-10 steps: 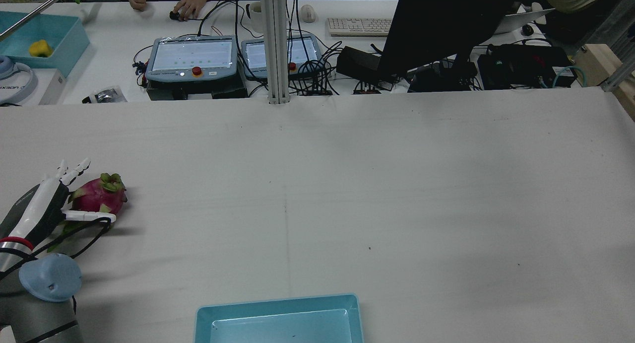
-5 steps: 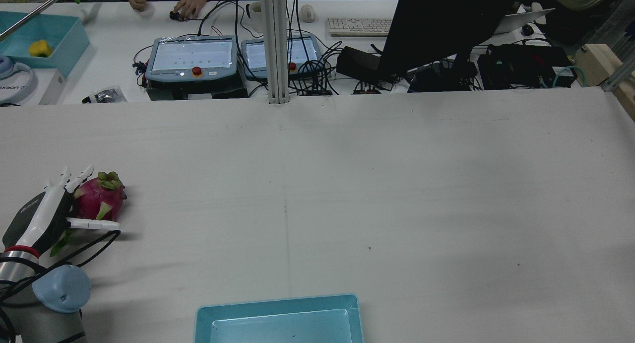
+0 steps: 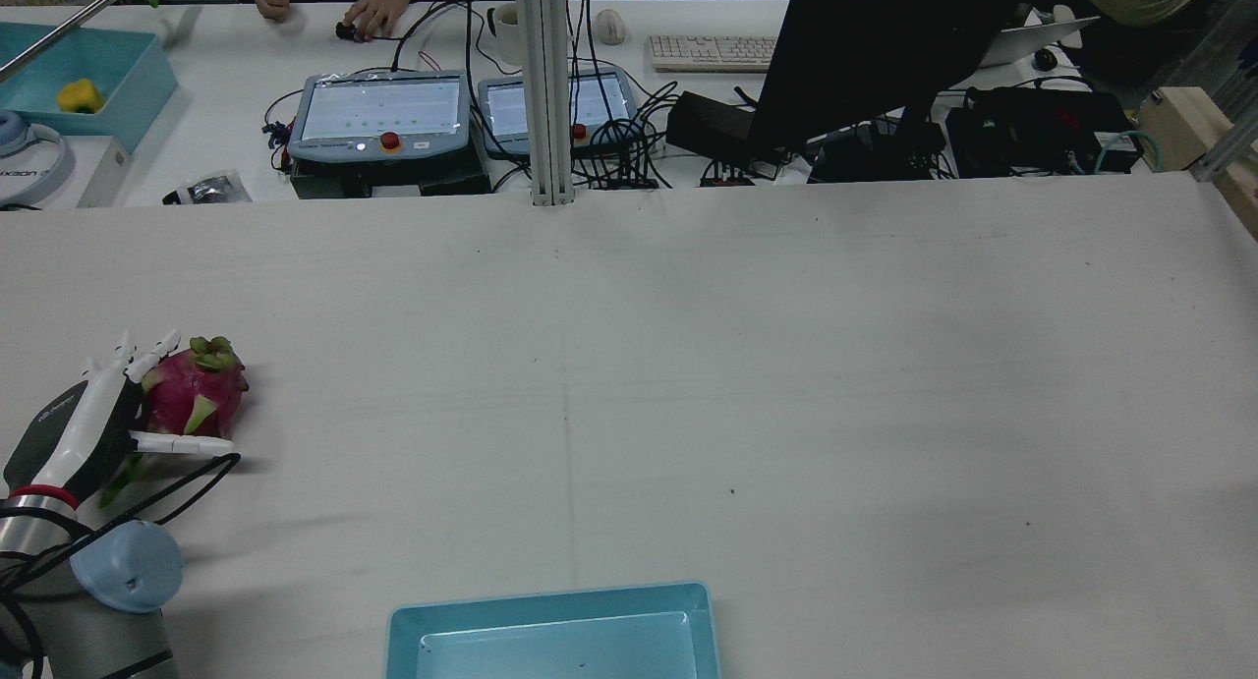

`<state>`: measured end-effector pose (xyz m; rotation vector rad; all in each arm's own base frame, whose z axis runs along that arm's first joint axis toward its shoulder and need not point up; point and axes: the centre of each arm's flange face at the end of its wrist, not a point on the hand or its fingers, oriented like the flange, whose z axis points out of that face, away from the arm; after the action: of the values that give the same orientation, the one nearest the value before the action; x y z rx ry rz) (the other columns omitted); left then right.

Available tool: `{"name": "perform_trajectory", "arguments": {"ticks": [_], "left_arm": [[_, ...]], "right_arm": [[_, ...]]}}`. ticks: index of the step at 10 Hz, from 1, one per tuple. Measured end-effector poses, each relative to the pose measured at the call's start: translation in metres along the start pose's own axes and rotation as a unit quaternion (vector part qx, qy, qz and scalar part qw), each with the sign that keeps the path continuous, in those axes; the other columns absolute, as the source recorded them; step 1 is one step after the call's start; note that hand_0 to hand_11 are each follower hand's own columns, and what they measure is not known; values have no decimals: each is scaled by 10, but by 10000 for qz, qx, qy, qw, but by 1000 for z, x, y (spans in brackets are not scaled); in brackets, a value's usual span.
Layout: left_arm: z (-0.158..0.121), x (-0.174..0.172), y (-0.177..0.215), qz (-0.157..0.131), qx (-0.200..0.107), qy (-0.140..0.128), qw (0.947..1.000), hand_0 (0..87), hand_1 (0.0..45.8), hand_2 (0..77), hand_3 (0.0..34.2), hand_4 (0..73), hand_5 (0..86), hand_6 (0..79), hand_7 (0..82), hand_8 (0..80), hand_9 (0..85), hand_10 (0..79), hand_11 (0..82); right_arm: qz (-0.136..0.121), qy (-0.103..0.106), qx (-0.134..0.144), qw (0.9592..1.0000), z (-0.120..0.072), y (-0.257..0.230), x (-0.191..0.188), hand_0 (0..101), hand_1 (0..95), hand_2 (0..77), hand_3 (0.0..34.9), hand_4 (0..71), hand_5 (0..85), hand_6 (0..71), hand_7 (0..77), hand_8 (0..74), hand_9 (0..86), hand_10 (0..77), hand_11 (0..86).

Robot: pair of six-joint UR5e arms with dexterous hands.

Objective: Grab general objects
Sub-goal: 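Close the left hand's fingers around the pink dragon fruit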

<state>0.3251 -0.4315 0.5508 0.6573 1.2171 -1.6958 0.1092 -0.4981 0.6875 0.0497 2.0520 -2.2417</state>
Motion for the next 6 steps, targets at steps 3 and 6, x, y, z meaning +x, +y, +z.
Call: {"name": "perform_trajectory", "arguments": {"ticks": [3,6], "left_arm": [[2,9,3,-254,74,-26,9996,490,0,11,184,49,54,5,11,11,5,60,98],[5,17,21,-350,80,-60,9993,494,0,11,163,55,54,5,11,11,5,60,104]], "right_arm": [[0,-1,2,10000,0,0,0,1,60,16,0,0,742,0,0,0,16,0,11],[0,-1,0,10000,0,0,0,1,60,16,0,0,742,0,0,0,16,0,11]]}}
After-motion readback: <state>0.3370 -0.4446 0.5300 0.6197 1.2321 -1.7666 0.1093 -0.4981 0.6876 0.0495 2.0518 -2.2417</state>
